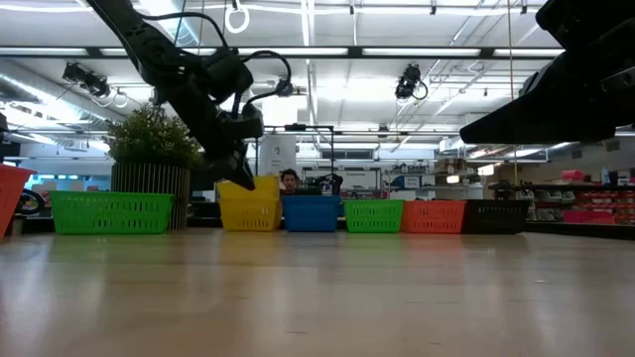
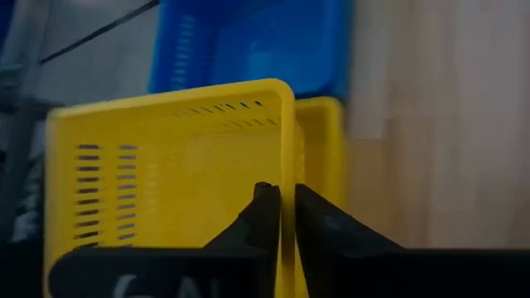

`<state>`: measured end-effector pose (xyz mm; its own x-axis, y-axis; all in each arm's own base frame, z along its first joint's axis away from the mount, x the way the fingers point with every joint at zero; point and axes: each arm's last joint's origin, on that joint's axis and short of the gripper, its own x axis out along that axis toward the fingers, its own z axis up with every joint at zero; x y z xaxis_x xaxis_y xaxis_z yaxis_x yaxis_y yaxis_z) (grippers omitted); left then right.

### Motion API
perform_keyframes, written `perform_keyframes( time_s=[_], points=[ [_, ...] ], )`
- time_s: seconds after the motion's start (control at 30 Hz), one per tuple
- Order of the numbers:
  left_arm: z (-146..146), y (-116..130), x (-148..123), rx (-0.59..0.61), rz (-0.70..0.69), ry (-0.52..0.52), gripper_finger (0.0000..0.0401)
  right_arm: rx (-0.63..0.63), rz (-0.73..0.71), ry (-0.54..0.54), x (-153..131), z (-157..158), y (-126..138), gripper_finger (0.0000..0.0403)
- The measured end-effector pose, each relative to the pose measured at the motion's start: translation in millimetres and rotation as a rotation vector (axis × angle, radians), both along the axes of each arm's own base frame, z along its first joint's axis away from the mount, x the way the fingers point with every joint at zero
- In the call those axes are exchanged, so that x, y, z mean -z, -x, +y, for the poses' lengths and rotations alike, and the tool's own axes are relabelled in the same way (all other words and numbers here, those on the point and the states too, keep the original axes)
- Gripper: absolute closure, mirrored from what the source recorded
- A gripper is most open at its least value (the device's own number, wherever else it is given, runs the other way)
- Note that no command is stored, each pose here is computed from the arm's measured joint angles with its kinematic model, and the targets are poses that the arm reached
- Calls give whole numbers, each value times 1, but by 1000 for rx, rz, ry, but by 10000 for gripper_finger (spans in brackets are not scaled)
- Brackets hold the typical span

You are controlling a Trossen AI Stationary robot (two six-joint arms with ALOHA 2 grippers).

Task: Stack baskets by color
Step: Stack the bottom yellow bin on top of the yellow bin, then stack the bottom orange bin on top of the orange bin

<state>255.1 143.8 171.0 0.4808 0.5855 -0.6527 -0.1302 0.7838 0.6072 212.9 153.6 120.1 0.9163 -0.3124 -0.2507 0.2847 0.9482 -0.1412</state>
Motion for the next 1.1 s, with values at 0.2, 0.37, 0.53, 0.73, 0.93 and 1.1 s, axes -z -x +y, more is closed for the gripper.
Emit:
perform_keyframes(
  time_s=[0.2,0.37,0.53,0.73,0.93,1.1],
  points=[
    [0,-2,-8,-22,-37,-4,314,0,0,0,0,0,0,398],
    [0,-10,-23,-18,-65,10,282,0,0,-1,0,0,0,398],
    [-3,-23,-50,-38,-73,39,265,1,-2,-6,0,0,0,398],
    [-26,-32,-90,-140,-31,214,269,2,-2,-7,0,0,0,398],
    [-90,-27,-100,-115,99,297,296,5,-6,-20,0,0,0,398],
    [-151,-10,-88,-103,103,254,324,8,-9,-35,0,0,0,398]
  ],
)
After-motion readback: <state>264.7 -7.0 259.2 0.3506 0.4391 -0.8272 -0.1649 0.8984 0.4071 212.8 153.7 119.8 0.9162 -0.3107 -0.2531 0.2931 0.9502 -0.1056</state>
